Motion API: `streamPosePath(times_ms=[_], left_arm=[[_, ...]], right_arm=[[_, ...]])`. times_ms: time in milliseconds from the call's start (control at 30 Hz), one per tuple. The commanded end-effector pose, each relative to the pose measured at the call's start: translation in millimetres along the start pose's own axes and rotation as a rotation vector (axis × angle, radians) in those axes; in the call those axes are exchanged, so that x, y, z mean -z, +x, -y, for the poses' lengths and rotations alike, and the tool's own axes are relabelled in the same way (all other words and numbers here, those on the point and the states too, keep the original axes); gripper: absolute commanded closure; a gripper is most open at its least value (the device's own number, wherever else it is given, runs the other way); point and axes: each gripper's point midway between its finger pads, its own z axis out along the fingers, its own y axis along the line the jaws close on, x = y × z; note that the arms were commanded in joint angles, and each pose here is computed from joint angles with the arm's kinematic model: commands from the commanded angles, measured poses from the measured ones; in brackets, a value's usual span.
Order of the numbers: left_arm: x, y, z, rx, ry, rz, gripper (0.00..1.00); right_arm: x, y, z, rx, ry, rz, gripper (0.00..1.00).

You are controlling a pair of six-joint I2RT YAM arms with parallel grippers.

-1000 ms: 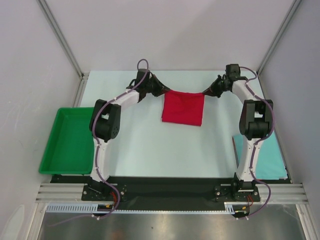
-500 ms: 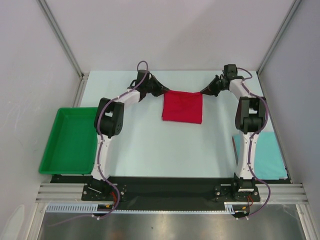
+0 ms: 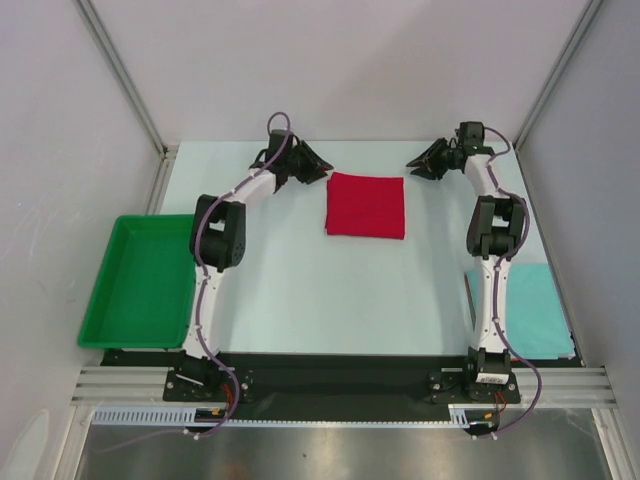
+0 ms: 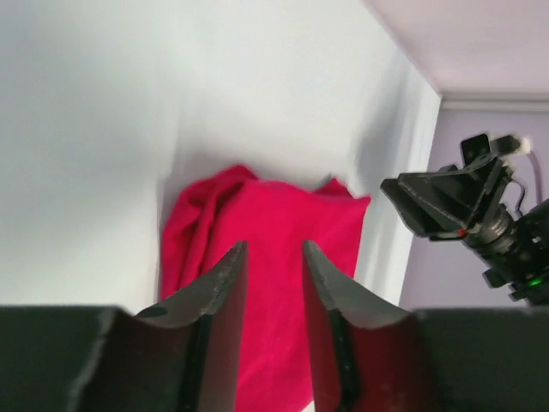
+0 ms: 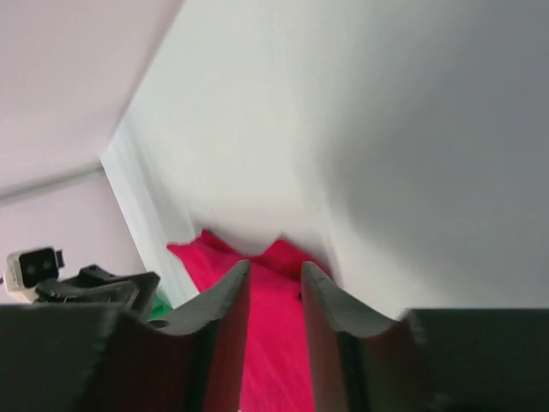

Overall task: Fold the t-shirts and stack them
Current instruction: Fold the tshirt

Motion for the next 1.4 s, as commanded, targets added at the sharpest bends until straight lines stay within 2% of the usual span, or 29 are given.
streamPosePath(times_ms=[0,33,133,233,267,300,367,400,500,533,600,633,733,800,833,933,1033,1067,1100,1167,1200,1300,1333,1367], left_arm=[[25.5,-59.0,19.6,-0.090,-0.015,0.112,0.56],[33.4,-65.1,27.2,-0.139,-0.014,0.121,0.56],[51.8,-67.5,45.3,-0.198,-0.007,0.128,0.53],[67.7,-37.7,77.4,-0.217,0.146,0.091,0.56],[70.9,-18.6,72.4,-0.201,0.172,0.051,0.58],[73.3,-5.1,95.5,-0.236,0.286,0.037,0.61],[72.2,17.6,101.1,-0.213,0.346,-0.001,0.62],[68.5,38.0,104.6,-0.224,0.389,-0.032,0.62],[58.6,68.2,115.0,-0.208,0.463,-0.073,0.64],[48.5,76.0,106.8,-0.180,0.452,-0.094,0.65],[38.7,82.4,107.4,-0.149,0.487,-0.104,0.67],[26.5,86.2,93.3,-0.123,0.472,-0.111,0.67],[12.0,76.3,82.0,-0.098,0.481,-0.083,0.68],[-11.9,70.0,54.9,-0.063,0.446,-0.072,0.69],[-9.2,60.8,62.1,-0.062,0.466,-0.055,0.69],[-30.2,40.6,40.0,-0.003,0.450,-0.022,0.70],[-49.8,22.4,15.9,0.080,0.422,-0.002,0.73],[-52.9,14.1,17.6,0.093,0.417,0.005,0.73],[-61.5,9.7,-0.1,0.117,0.380,0.015,0.73],[-67.6,-0.4,-5.2,0.135,0.347,0.024,0.73],[-73.3,-4.8,-20.1,0.161,0.327,0.030,0.73],[-77.3,-20.0,-22.0,0.164,0.313,0.042,0.74],[-81.2,-20.9,-29.5,0.158,0.296,0.038,0.74],[-79.4,-28.0,-23.4,0.150,0.291,0.038,0.74]], right_arm=[[39.4,-44.2,-11.8,0.037,-0.060,0.069,0.61],[56.4,-48.8,-18.7,0.082,-0.054,0.093,0.53],[77.2,-42.8,-29.9,0.138,-0.049,0.110,0.45],[88.1,-11.4,-48.4,0.195,-0.079,0.089,0.44],[89.9,5.1,-62.2,0.218,-0.122,0.086,0.44],[88.6,14.3,-62.8,0.211,-0.131,0.077,0.44],[86.9,22.5,-78.3,0.240,-0.197,0.103,0.47],[78.2,45.3,-74.9,0.191,-0.212,0.055,0.49],[61.4,62.5,-82.8,0.157,-0.284,0.033,0.65],[48.4,78.3,-83.8,0.147,-0.306,0.005,0.80],[29.3,86.4,-81.4,0.111,-0.350,-0.021,0.90],[20.7,93.2,-80.0,0.105,-0.357,-0.034,0.94],[-3.7,98.5,-70.5,0.093,-0.389,-0.035,0.97],[-20.3,94.1,-57.8,0.074,-0.396,-0.025,0.99],[-26.1,97.1,-49.4,0.049,-0.385,-0.040,0.99],[-41.6,86.4,-31.4,0.043,-0.366,-0.022,0.99],[-45.2,65.6,-25.9,0.045,-0.346,0.017,0.99],[-48.4,55.7,-18.9,0.033,-0.331,0.030,0.98],[-50.7,51.5,-13.7,0.020,-0.319,0.034,0.98],[-56.1,42.6,-1.1,-0.015,-0.282,0.041,0.97],[-60.5,37.5,3.8,-0.030,-0.273,0.046,0.96],[-60.1,13.7,26.5,-0.085,-0.233,0.090,0.95],[-57.8,1.8,15.8,-0.070,-0.246,0.108,0.95],[-59.9,0.7,25.1,-0.102,-0.214,0.089,0.95]])
